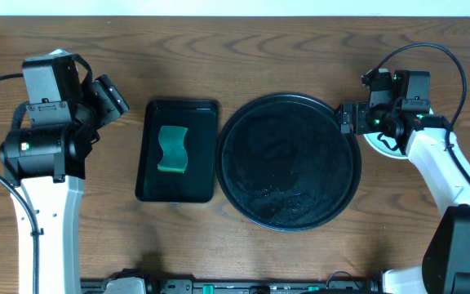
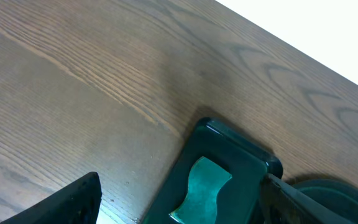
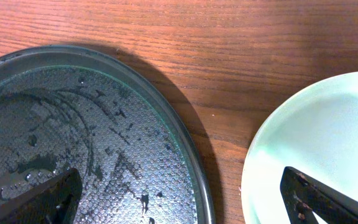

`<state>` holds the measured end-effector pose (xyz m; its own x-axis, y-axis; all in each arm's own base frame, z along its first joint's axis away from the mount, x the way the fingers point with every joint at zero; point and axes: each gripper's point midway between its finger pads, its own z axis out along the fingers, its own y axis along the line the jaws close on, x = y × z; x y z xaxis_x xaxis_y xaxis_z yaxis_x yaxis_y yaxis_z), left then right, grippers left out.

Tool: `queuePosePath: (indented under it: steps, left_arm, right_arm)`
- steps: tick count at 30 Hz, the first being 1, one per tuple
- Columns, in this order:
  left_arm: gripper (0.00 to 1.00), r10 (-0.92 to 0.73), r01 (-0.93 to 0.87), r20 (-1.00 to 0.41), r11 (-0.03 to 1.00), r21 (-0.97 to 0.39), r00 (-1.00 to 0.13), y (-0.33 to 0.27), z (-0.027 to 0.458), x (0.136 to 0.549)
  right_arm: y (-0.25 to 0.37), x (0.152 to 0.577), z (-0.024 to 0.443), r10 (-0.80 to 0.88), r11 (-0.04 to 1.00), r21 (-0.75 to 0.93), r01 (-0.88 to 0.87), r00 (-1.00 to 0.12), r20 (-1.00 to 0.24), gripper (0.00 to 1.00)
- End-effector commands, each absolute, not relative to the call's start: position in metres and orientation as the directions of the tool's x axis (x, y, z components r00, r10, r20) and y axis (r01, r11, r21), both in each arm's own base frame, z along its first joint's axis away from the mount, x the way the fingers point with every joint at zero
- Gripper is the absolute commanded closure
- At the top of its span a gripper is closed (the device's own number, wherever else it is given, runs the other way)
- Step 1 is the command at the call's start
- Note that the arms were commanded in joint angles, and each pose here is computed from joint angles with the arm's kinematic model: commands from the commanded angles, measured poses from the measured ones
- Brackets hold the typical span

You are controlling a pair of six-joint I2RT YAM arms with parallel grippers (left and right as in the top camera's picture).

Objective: Clean dirty plates on tray and stack at the side

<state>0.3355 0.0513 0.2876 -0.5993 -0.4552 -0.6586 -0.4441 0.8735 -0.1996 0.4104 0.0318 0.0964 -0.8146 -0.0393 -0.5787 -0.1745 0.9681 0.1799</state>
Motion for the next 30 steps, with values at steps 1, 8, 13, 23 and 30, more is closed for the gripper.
queuePosePath:
  steps: [1, 8, 13, 23, 30]
  left_arm:
    - [0.19, -0.463, -0.458, -0.668, 0.866, -0.202, -0.582, 0.0550, 0.2931, 0.3371]
    - [0.19, -0.463, -0.458, -0.668, 0.866, -0.202, -0.582, 0.0550, 0.2931, 0.3371]
    - [0.19, -0.463, -0.458, -0.668, 0.866, -0.202, -0.582, 0.0550, 0.2931, 0.3371]
    - [0.19, -0.463, -0.458, -0.668, 0.866, -0.202, -0.582, 0.0550, 0.2932, 0.3372]
    - [0.19, -0.463, -0.458, -0.668, 0.866, -0.202, -0.582, 0.0550, 0.2931, 0.3371]
  right_arm:
    - [0.0348, 0.4146, 0.1033, -0.046, 0.967, 0.175, -0.183, -0.804, -0.592, 0.01]
    - [0.0348, 0.4146, 0.1033, -0.046, 0.967, 0.175, -0.183, -0.804, -0.592, 0.01]
    - [0.0348, 0.4146, 0.1033, -0.046, 0.967, 0.175, -0.183, -0.804, -0.592, 0.01]
    - [0.0351, 0.4124, 0.1007, -0.046, 0.967, 0.176, -0.183, -0.809, -0.586, 0.01]
    - [0.0354, 0.4061, 0.1092, -0.046, 0.967, 0.176, -0.183, -0.809, -0.587, 0.01]
